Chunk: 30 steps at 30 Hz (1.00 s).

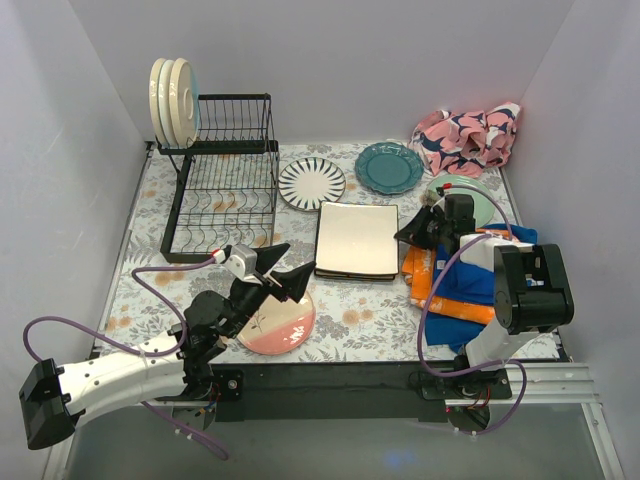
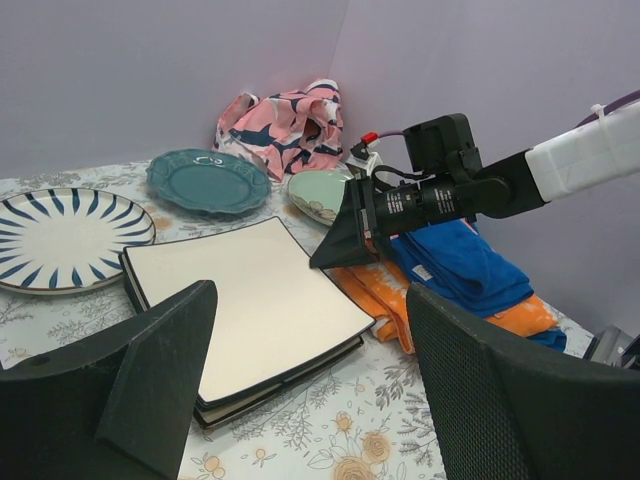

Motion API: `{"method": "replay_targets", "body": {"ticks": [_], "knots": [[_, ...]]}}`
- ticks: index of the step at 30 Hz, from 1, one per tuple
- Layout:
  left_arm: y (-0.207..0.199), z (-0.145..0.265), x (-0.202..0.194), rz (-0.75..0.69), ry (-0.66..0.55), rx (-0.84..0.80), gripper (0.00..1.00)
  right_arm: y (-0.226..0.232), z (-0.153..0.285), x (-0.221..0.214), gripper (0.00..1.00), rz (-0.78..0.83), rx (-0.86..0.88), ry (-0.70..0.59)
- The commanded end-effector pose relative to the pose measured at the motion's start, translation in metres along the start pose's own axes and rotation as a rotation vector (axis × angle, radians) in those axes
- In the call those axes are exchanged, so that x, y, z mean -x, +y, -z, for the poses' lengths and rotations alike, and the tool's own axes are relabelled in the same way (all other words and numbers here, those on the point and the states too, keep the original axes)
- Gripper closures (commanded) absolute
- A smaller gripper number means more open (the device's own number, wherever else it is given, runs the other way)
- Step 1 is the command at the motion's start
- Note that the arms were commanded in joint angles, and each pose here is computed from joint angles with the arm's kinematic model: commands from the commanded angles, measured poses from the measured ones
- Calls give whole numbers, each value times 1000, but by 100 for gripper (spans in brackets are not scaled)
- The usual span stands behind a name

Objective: Unload the plates from the dish rack
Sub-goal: Place the plate at the center of the board, then unload the plate from the dish rack.

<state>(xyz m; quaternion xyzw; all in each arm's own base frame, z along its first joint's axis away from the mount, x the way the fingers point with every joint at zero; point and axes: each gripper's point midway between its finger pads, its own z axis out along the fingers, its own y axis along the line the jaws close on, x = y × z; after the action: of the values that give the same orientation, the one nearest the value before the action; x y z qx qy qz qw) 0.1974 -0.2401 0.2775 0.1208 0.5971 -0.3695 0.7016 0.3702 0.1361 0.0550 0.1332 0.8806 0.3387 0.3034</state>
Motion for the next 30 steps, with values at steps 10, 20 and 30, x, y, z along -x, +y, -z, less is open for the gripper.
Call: {"method": "replay_targets", "body": {"ticks": [10, 20, 30], "knots": [[-11, -17, 19, 122, -7, 27, 25, 17, 34, 40, 66, 116, -114, -79], [-58, -86, 4, -4, 369, -70, 37, 90, 71, -4, 2, 384, -58, -147], [50, -164, 126, 25, 319, 106, 40, 133, 81, -50, 2, 502, 147, -91]]}}
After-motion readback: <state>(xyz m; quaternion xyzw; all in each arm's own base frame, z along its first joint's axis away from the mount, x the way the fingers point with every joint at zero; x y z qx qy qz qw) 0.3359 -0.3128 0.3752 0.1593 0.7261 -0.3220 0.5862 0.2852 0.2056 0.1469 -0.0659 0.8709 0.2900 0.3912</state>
